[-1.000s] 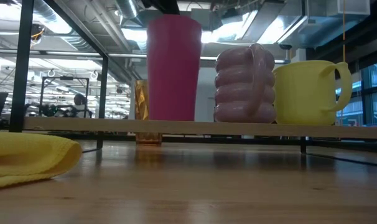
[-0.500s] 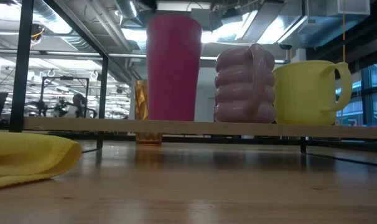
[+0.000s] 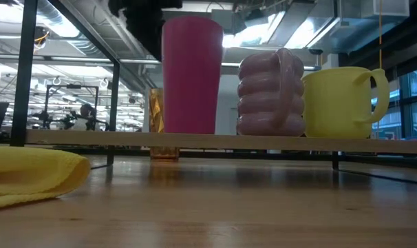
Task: Stack small to large cups/mugs on shelf
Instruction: Put the orange cup on the shelf
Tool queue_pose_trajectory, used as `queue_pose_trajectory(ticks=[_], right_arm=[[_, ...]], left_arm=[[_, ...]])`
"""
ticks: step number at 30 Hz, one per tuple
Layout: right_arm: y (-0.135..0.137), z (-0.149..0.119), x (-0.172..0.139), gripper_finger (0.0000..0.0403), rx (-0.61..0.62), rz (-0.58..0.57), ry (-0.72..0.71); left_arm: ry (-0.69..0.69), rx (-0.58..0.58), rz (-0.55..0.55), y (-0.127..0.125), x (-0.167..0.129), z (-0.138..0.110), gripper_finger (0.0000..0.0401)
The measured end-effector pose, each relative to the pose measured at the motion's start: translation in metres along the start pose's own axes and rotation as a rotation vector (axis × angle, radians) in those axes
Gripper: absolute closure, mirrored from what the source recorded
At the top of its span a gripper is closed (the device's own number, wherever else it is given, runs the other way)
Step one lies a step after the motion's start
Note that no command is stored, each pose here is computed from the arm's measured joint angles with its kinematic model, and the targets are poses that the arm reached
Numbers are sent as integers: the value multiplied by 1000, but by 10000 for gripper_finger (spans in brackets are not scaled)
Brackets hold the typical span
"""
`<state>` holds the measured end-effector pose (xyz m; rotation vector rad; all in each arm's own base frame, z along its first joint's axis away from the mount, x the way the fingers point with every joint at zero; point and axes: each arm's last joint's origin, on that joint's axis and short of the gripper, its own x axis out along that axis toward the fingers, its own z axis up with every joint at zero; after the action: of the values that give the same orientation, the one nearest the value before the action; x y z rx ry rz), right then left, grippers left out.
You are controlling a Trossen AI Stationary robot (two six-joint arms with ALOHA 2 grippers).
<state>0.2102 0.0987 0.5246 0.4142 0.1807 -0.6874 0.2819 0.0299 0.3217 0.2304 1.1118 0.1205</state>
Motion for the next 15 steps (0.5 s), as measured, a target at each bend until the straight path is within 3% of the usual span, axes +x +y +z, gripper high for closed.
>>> queue_pose_trajectory(ticks=[5, 15], right_arm=[[-2, 2, 4, 175, -9, -20, -7], [-7, 5, 13, 175, -37, -58, -2]], left_arm=[[71, -11, -4, 22, 3, -12, 310], [56, -21, -56, 46, 15, -15, 306]])
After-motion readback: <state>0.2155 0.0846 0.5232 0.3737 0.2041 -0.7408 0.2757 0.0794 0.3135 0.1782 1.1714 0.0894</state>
